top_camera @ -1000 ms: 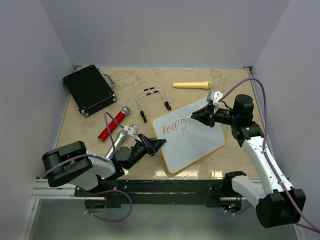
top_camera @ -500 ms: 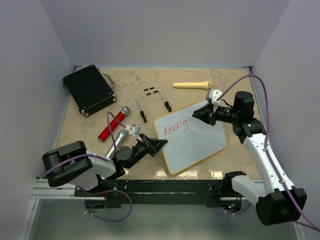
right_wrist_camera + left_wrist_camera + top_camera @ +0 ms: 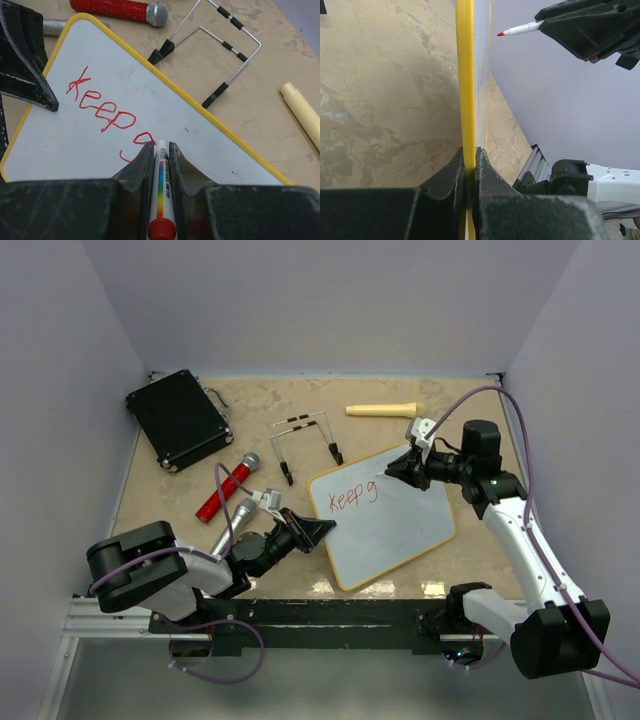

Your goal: Write a sentence on the whiteboard

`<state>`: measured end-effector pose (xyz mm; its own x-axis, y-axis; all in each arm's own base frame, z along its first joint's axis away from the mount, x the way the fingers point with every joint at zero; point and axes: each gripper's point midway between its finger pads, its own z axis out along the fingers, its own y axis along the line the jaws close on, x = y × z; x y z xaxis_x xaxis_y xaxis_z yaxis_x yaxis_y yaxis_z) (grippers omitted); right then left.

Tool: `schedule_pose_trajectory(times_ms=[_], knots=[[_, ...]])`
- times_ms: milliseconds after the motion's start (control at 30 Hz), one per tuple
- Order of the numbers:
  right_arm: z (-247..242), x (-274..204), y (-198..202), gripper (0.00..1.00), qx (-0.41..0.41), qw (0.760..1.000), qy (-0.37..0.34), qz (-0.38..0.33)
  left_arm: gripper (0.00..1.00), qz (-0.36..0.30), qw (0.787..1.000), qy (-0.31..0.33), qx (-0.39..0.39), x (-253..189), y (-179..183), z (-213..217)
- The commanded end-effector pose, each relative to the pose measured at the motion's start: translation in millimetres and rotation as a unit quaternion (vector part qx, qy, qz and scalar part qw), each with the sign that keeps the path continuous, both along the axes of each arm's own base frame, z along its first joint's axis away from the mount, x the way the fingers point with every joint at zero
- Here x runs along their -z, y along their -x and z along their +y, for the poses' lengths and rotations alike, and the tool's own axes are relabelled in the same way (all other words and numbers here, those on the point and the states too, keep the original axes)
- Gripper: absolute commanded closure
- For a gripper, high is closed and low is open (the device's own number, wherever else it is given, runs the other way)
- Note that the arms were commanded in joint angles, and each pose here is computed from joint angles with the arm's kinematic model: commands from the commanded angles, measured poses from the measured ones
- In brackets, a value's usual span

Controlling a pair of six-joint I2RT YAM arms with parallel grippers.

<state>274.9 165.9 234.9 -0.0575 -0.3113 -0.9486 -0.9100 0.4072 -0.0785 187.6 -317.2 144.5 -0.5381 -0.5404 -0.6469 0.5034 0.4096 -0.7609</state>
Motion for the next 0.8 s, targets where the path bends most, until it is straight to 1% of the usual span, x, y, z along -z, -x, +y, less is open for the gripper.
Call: schedule_pose_trajectory(times_ms=[0,233,367,767], knots=[[-3.4,-1.6,-4.8,1.00,0.005,1.000,0.009,-0.029,1.00,-0.032,0.999,0.010,0.009,-13.8,3.1,0.2],[2.1,8.4,-6.3,1.00,0.003,1.000,0.020,-0.017,1.00,-0.031,0.999,0.010,0.006,-15.5,2.3,0.4],[13.4,13.2,-4.8,1.00,-0.005,1.000,0.026,-0.011,1.00,-0.029,1.000,0.009,0.005,-15.2,2.2,1.3],[5.1,-0.3,5.9,1.00,0.016,0.998,0.034,-0.040,1.00,-0.028,1.000,0.004,-0.002,-13.8,1.9,5.8]])
